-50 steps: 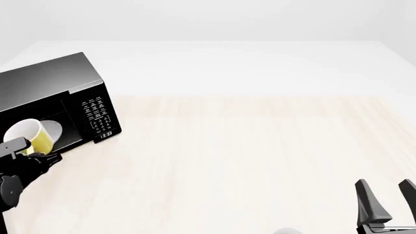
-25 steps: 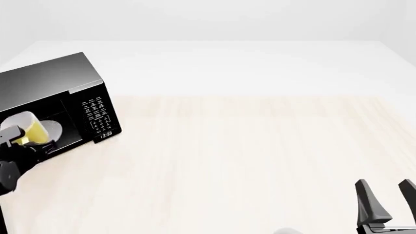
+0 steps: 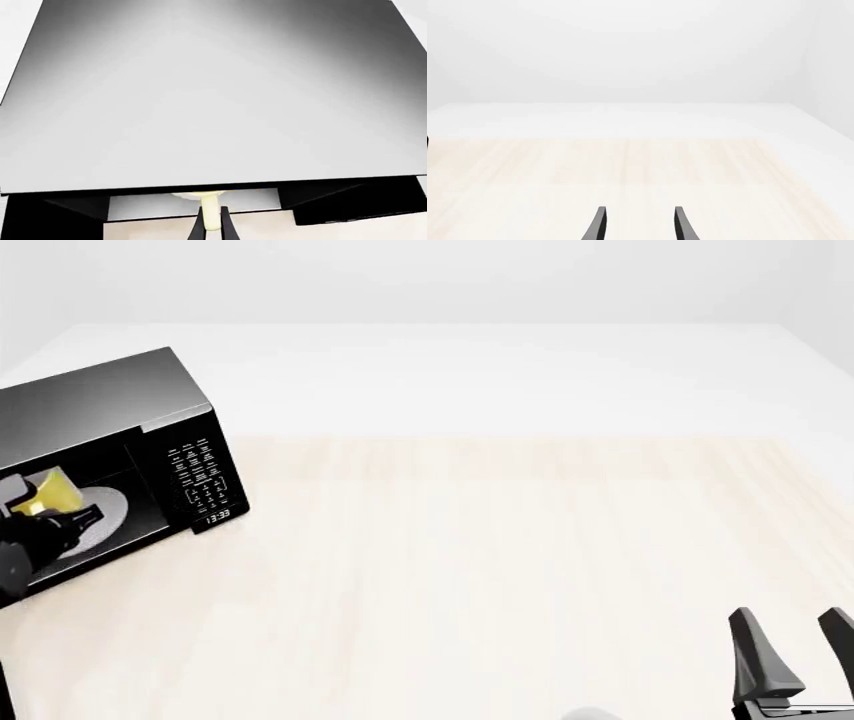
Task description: Put the yellow and white mug in the microwave and close it.
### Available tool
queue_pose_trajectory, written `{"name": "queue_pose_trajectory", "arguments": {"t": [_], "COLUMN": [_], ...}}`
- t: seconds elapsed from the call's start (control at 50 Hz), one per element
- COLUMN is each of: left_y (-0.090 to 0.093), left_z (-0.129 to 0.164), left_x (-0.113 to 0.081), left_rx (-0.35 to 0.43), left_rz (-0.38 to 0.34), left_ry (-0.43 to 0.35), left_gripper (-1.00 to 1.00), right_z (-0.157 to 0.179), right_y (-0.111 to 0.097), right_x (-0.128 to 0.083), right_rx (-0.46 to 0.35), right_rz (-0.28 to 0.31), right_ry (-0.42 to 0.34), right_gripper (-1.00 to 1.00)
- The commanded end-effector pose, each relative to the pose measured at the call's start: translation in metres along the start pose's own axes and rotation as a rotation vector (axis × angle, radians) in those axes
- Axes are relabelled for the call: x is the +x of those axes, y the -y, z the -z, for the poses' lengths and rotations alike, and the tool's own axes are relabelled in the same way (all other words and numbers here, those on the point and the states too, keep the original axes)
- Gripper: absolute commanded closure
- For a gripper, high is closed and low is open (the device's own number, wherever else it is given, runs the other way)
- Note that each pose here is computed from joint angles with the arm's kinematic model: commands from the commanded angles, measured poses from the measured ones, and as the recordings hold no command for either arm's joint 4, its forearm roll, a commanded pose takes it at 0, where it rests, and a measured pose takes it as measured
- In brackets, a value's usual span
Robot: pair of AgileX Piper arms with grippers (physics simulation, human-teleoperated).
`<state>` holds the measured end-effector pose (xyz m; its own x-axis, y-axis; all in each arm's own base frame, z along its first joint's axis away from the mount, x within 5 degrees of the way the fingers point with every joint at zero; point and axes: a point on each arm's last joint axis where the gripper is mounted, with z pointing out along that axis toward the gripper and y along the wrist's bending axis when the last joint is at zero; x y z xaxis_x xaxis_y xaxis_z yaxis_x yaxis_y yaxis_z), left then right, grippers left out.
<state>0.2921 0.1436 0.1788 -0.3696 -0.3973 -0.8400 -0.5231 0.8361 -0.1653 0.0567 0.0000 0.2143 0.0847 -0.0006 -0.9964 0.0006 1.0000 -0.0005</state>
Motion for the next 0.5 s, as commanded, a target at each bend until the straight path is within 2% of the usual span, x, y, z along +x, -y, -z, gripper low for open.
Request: {"name": "queue_pose_trajectory", "arguments": {"t": [0.02, 0.5], "left_y": [-0.003, -0.013], "left_z": [-0.016, -0.04], "left_x": [-0.009, -0.006], "left_rx": [-0.01, -0.036], "left_rz": [0.004, 0.002], "left_ry": [0.006, -0.016], "left_gripper": [1.0, 1.0], "right_z": [0.0, 0.0], "right_y": [0.0, 0.0], "right_x": [0.0, 0.0], "right_rx": [0.0, 0.0], "right_rz": [0.0, 0.0], "right_ry": [0.0, 0.0], "right_gripper": [-1.0, -1.0]}}
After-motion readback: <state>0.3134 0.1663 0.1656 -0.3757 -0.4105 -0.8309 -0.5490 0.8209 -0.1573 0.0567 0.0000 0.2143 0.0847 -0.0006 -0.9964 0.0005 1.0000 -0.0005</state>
